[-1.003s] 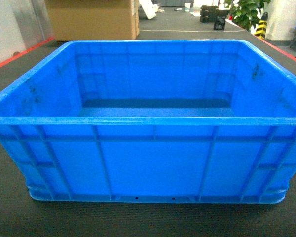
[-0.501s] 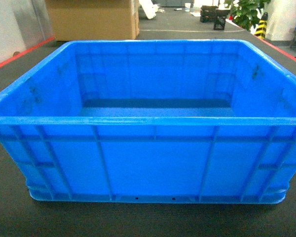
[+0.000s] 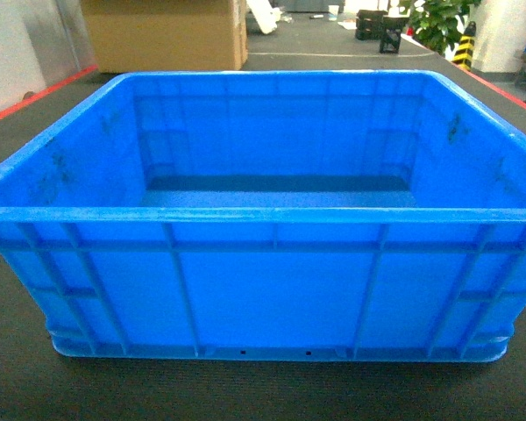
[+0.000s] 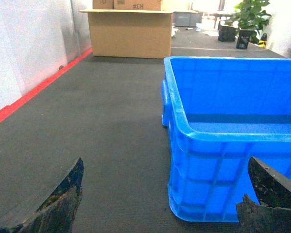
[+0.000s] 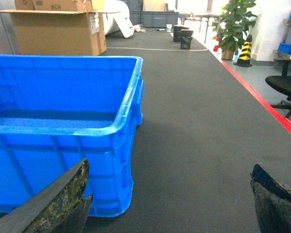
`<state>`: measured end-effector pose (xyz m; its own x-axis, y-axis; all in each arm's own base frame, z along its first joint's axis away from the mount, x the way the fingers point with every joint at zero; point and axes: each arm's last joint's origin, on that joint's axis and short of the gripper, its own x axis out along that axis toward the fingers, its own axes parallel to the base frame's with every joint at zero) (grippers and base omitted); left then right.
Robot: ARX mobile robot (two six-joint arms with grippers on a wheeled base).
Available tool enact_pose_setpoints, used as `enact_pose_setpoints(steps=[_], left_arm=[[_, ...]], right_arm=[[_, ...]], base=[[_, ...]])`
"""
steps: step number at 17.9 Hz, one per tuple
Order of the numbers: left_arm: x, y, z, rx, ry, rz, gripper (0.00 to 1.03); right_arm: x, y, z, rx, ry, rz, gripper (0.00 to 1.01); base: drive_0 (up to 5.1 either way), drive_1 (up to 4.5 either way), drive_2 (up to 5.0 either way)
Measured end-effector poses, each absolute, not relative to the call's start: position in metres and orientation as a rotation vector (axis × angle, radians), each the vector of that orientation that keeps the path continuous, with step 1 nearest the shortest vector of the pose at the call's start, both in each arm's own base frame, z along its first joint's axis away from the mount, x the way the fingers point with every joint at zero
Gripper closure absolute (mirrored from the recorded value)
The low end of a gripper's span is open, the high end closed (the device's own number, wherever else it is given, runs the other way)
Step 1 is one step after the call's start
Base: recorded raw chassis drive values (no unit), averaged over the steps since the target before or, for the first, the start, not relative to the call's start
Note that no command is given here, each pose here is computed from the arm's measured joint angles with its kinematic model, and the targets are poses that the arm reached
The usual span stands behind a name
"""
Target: Place box next to blue box on left shelf
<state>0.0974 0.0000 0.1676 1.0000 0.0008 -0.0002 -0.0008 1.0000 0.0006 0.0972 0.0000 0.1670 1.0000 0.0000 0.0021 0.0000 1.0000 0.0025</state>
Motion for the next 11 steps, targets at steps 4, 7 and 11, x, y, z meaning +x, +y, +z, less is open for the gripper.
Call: enact_pose_setpoints(steps=[4, 7, 11], left_arm=[[0.0974, 0.0000, 0.1675, 0.001, 0.001, 0.001, 0.05], [0.0974, 0.0000, 0.1675, 0.001, 0.001, 0.001, 0.05], [0.0974, 0.0000, 0.1676, 0.001, 0.000, 0.000, 0.05]], right_arm=[[0.0972, 0.0000, 0.1670, 0.002, -0.002, 0.000, 0.03], [0.0972, 0.0000, 0.1670, 0.002, -0.002, 0.000, 0.03], [0.0972, 0.0000, 0.1670, 0.002, -0.002, 0.000, 0.03]], base=[[0.0, 0.00, 0.0], [0.0, 0.00, 0.0], [0.0, 0.00, 0.0]])
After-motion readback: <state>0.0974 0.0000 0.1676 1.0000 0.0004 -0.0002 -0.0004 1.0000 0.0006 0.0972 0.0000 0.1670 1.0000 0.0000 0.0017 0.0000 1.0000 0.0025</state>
